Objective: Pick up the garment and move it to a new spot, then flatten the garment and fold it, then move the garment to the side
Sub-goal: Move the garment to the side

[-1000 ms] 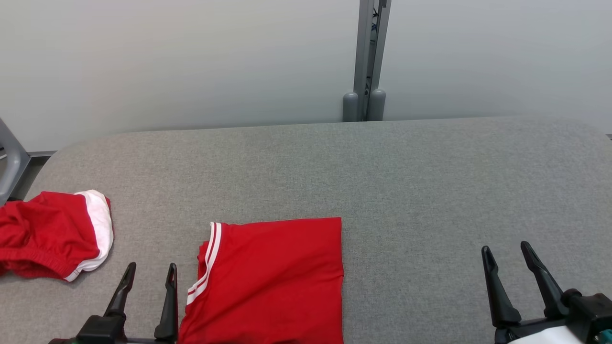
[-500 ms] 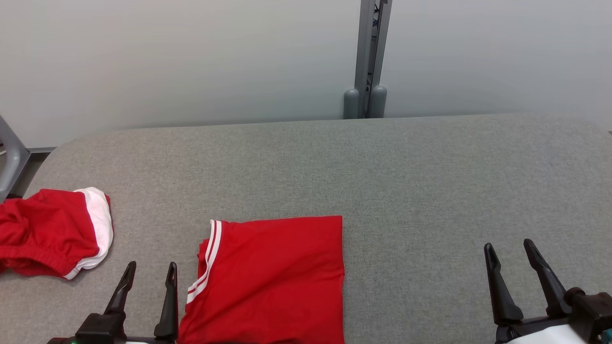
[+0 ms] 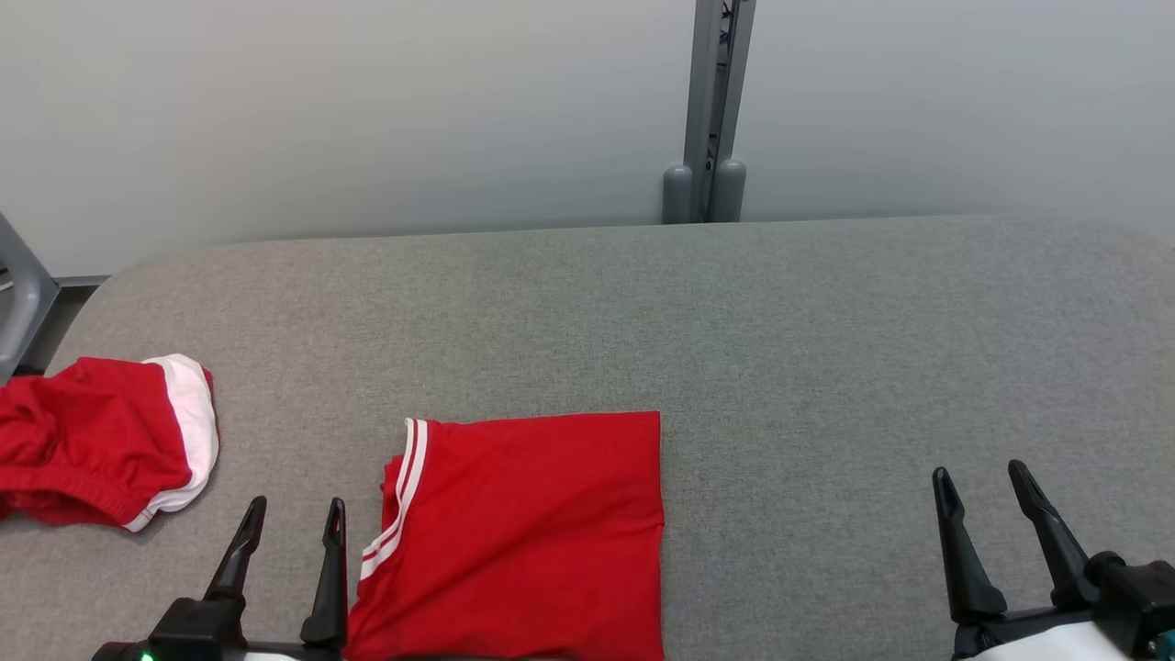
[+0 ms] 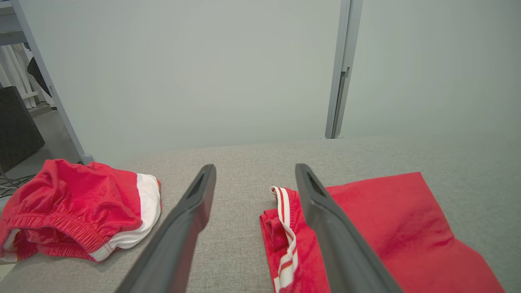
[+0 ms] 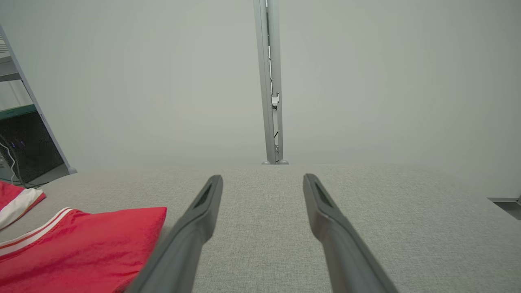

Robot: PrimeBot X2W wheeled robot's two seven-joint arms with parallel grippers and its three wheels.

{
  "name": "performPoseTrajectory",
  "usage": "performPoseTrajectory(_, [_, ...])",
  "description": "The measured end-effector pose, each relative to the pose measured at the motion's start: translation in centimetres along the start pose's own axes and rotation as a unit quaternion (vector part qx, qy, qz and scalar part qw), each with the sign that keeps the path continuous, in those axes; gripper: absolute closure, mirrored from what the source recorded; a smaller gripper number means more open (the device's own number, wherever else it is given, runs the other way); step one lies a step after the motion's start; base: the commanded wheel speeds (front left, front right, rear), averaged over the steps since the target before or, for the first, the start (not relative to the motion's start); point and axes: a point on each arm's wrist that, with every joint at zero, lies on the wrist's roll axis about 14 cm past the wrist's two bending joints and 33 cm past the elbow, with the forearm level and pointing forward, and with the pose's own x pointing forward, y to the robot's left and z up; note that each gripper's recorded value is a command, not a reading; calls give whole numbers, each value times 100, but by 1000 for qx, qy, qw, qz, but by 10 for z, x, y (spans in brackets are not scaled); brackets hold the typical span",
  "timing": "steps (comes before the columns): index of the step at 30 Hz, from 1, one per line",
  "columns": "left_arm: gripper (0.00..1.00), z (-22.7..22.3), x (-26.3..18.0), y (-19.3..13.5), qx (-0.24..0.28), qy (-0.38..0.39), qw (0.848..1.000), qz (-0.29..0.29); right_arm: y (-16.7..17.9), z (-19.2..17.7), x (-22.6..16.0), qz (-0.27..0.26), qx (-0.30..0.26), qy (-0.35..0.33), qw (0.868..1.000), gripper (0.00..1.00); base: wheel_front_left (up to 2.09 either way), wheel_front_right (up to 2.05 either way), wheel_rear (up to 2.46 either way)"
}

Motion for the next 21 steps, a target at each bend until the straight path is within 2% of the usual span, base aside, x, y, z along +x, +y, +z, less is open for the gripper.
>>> performPoseTrajectory(6, [0, 11, 11, -3, -4, -18, 1000, -3, 11, -21, 17, 22, 4, 31, 999, 0, 0, 0, 0])
performPoseTrajectory(11, [0, 19, 22, -3, -10, -35, 999, -1, 49, -62, 35, 84, 25, 90, 992, 0, 0, 0, 0])
performPoseTrajectory(16, [0, 14, 28, 3, -11, -33, 999, 10, 98, -110, 41, 156, 54, 165, 973, 0, 0, 0, 0])
performPoseTrajectory(21, [0, 7, 32, 14, -14, -24, 999, 29, 131, -146, 42, 201, 78, 222, 951, 0, 0, 0, 0])
